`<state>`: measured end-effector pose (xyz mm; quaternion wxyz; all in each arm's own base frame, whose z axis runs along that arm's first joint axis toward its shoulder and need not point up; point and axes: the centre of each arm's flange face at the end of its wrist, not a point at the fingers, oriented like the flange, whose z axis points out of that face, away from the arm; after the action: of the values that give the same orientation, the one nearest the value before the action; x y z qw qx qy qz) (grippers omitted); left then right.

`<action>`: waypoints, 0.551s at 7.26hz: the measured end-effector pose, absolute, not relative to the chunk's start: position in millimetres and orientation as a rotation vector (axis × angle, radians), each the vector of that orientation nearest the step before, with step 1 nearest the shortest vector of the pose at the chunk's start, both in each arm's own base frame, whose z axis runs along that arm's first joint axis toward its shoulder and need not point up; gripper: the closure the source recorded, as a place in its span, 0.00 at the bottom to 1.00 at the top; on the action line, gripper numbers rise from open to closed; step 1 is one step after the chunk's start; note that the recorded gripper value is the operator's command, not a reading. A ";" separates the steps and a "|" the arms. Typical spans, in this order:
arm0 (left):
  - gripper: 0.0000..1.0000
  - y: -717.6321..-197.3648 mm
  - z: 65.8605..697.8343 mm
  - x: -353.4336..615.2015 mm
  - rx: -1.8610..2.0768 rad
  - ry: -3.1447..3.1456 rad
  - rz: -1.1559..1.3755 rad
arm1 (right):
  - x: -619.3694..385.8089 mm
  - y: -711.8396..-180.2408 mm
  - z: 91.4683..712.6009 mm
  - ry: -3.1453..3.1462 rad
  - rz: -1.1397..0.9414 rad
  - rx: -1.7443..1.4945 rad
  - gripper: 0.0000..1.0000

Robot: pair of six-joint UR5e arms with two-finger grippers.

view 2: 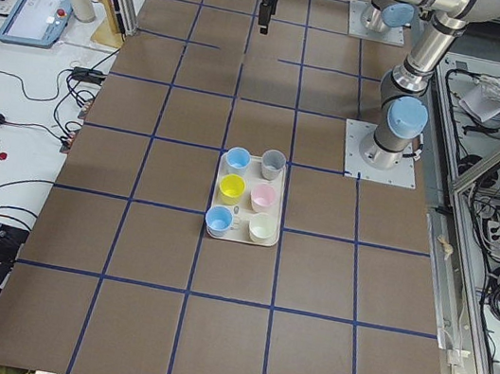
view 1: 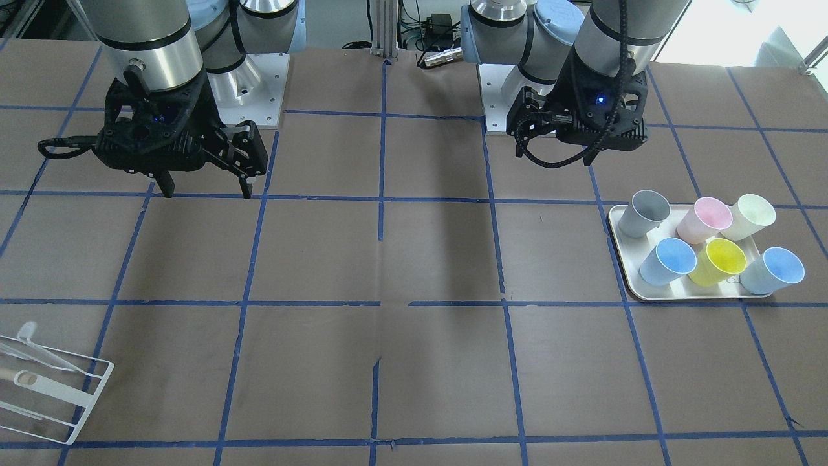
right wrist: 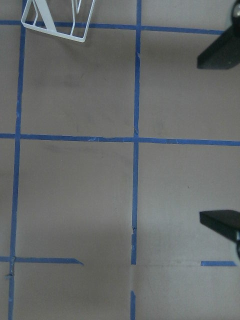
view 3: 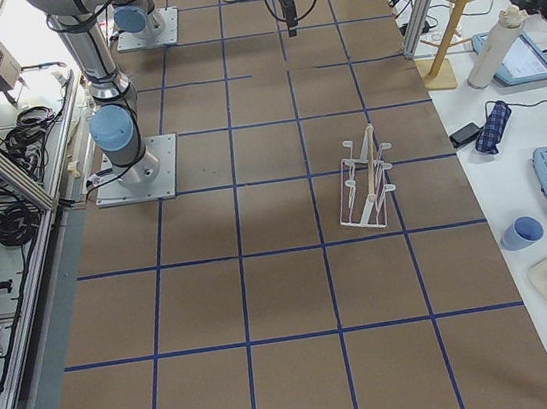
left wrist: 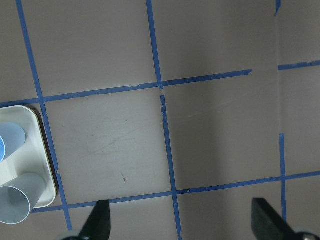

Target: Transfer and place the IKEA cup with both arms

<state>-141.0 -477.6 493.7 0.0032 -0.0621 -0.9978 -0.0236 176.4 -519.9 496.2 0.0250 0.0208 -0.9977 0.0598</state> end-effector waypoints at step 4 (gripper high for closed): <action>0.00 -472.9 495.9 -133.8 -0.189 -3.130 -0.067 | 176.3 -519.6 496.6 -3.085 0.186 0.064 0.00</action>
<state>-133.8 -472.9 495.9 0.0024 -0.0602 -0.9980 -0.0215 176.3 -519.6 496.6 0.0250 0.0207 -0.9977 0.0600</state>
